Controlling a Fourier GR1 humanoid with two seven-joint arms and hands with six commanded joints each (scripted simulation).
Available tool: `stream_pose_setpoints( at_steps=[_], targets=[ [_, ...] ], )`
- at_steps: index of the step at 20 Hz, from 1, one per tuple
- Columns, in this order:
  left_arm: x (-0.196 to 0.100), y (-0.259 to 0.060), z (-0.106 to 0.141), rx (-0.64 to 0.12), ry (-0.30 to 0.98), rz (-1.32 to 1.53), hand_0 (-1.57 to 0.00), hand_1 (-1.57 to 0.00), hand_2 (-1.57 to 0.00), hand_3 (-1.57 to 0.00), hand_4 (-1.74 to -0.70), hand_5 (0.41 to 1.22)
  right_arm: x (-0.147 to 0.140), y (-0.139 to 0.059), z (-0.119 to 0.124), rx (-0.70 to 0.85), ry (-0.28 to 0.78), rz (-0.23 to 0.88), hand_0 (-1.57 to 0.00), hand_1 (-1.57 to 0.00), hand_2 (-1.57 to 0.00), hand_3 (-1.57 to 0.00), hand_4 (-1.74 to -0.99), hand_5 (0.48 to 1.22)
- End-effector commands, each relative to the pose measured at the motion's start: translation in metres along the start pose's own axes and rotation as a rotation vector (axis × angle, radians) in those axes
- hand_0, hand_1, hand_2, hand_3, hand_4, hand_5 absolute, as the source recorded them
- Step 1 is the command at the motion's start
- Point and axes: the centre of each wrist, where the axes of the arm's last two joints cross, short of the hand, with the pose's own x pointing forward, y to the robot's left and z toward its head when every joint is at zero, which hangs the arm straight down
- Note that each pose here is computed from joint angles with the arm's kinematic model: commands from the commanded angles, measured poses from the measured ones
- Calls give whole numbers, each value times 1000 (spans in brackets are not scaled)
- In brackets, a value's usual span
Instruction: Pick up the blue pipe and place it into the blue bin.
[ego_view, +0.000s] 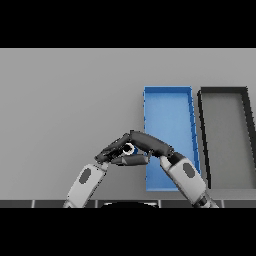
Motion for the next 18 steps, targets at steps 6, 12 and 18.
stream_pose_setpoints(
  at_steps=[6,12,18],
  targets=[
    [0,4,5,-38,28,-72,-752,-700,-684,-538,-1319,1221,4,5,1,-34,5,2,-1562,-1563,-1563,-1559,-1497,1209],
    [-1,7,10,-66,149,-82,-196,-183,-178,-140,-1031,848,5,2,-3,-50,-10,3,-1569,-1569,-1569,-1568,-1499,1218],
    [-6,10,8,-26,208,-52,-51,-47,-46,-36,-973,578,2,2,-4,-60,-43,13,-1570,-1570,-1570,-1570,-1499,1220]
  ],
)
